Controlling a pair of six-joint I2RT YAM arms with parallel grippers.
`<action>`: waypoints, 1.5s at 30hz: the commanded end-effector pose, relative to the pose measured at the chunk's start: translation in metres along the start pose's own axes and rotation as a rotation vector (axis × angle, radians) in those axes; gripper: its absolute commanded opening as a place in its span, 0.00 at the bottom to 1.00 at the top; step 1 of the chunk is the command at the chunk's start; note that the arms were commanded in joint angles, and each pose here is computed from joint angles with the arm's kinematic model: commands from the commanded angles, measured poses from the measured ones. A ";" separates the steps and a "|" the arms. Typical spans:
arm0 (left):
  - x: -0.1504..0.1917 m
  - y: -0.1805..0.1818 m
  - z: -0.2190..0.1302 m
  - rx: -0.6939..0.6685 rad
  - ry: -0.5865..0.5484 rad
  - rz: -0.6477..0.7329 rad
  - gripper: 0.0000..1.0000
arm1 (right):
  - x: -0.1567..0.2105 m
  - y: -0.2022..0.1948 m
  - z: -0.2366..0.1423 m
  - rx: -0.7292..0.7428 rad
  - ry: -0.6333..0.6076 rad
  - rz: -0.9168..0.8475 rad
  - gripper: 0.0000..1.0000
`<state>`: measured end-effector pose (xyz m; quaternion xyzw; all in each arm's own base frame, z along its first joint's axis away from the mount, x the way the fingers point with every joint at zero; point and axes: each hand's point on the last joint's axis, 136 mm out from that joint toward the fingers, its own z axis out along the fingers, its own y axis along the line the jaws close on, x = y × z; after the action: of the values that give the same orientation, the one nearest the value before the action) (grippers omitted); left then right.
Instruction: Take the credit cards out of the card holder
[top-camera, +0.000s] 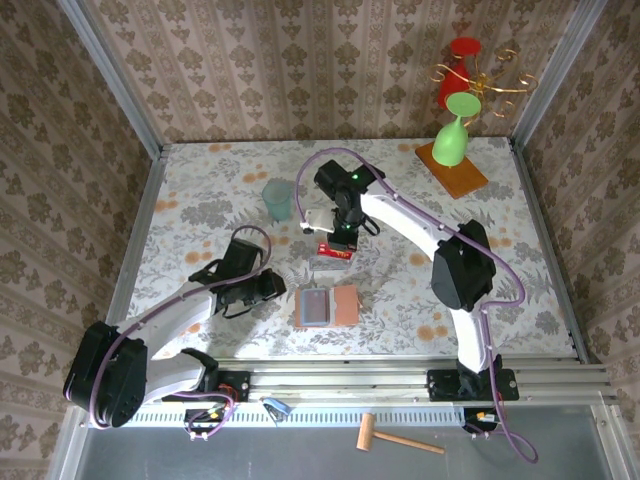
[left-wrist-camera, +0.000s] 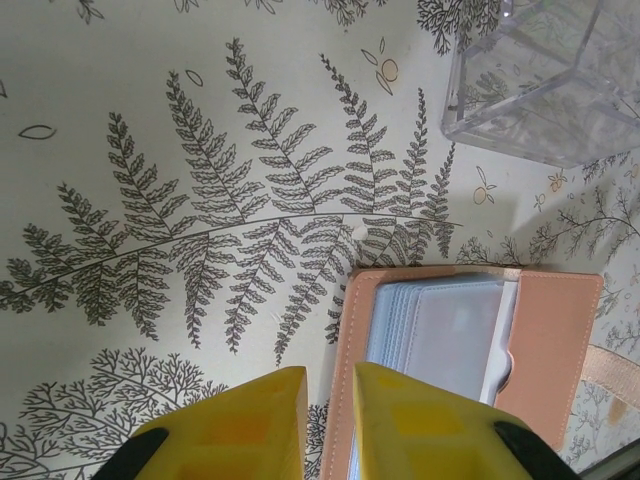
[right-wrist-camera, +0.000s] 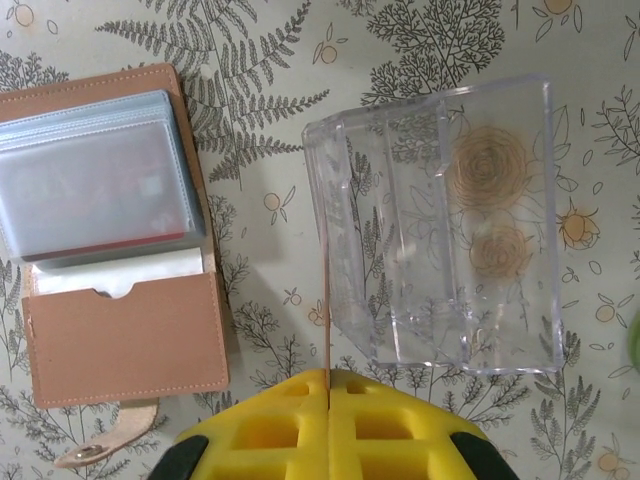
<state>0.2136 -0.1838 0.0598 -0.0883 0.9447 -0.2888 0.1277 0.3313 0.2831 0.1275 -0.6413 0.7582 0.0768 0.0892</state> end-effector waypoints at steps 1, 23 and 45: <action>-0.002 0.000 -0.003 0.018 -0.011 0.009 0.20 | 0.007 -0.001 -0.002 -0.033 0.046 -0.036 0.00; -0.006 0.006 -0.003 0.016 -0.025 -0.016 0.20 | -0.001 -0.011 0.033 -0.175 0.071 -0.035 0.00; -0.003 0.011 -0.004 0.018 -0.024 -0.031 0.20 | 0.000 0.005 0.063 -0.309 0.071 0.011 0.01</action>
<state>0.2175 -0.1738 0.0577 -0.1074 0.9404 -0.2934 0.1344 0.3339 0.2980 0.0672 -0.6509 0.7434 0.1524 -0.0227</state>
